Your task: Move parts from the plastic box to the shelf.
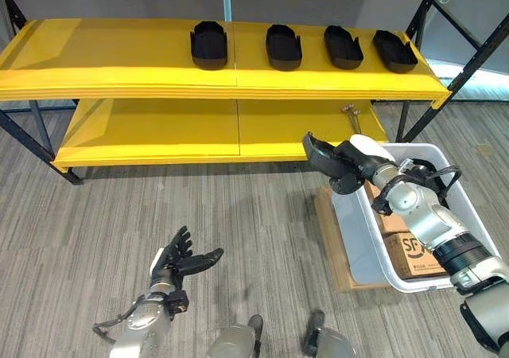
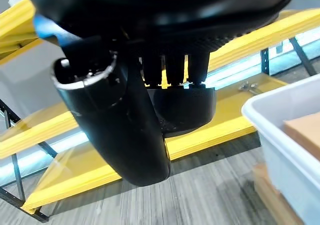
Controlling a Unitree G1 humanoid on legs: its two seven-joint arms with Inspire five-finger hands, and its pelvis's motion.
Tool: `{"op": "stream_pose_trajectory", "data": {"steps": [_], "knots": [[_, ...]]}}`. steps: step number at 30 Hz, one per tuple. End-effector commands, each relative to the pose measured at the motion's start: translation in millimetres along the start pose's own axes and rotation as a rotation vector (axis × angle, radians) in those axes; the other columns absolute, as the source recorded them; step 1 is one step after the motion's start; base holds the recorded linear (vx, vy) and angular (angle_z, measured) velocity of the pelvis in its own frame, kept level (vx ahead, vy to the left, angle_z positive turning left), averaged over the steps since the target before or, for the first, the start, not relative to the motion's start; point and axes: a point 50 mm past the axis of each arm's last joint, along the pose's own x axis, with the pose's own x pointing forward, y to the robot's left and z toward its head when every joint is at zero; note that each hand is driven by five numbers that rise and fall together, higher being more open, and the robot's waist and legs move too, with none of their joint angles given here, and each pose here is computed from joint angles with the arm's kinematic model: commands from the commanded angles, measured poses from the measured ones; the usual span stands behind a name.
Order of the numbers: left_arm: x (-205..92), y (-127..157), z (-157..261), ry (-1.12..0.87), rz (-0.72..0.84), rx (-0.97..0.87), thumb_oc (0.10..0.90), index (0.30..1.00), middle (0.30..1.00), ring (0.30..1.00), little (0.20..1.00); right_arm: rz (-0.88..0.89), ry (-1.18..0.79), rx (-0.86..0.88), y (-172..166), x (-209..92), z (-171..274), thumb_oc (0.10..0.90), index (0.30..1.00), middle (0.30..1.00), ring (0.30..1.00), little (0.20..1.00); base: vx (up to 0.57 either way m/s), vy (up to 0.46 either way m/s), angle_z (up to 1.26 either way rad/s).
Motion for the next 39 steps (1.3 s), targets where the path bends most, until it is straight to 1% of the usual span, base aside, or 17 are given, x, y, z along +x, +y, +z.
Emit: {"op": "stream_pose_trajectory", "data": {"steps": [1,4,6,12,17,19,27,39], "knots": [[-1.0,-10.6,56.0,-0.268,-0.09,0.056,0.9,1.0,1.0,1.0,1.0,-0.306,-0.137,-0.077,-95.2,13.4,47.0,0.4,0.3,0.3,0.3,0.3,0.21,-0.065,0.0],[-0.7,-8.7,58.0,-0.277,-0.087,0.055,0.9,1.0,1.0,1.0,1.0,-0.316,-0.136,-0.102,-102.7,11.6,48.0,0.4,0.3,0.3,0.3,0.3,0.14,-0.134,0.18],[-0.6,-12.0,53.2,-0.263,-0.097,0.044,0.9,1.0,1.0,1.0,1.0,-0.31,-0.122,-0.09,-99.6,9.0,41.2,0.4,0.3,0.3,0.3,0.3,0.15,-0.142,0.48],[-6.8,-9.9,39.7,-0.223,-0.075,0.017,0.9,1.0,1.0,1.0,1.0,-0.269,-0.152,-0.052,-85.7,10.7,45.8,0.4,0.3,0.3,0.3,0.3,0.18,-0.154,0.28],[-6.4,-14.4,36.7,-0.212,-0.087,0.009,0.9,1.0,1.0,1.0,1.0,-0.275,-0.129,-0.056,-87.8,12.3,42.0,0.4,0.3,0.3,0.3,0.3,0.07,-0.08,-0.02],[-5.4,-18.4,37.6,-0.215,-0.093,0.0,0.9,1.0,1.0,1.0,1.0,-0.293,-0.135,-0.054,-91.1,11.9,44.2,0.4,0.3,0.3,0.3,0.3,0.06,-0.041,0.03],[-5.3,-19.8,38.1,-0.22,-0.087,-0.011,0.9,1.0,1.0,1.0,1.0,-0.294,-0.169,-0.042,-87.2,16.1,54.7,0.4,0.3,0.3,0.3,0.3,0.03,-0.006,0.08],[-7.5,-19.8,34.0,-0.213,-0.072,-0.039,0.9,1.0,1.0,1.0,1.0,-0.287,-0.204,-0.079,-83.4,19.2,66.2,0.4,0.3,0.3,0.3,0.3,0.0,-0.001,-0.01]]}}
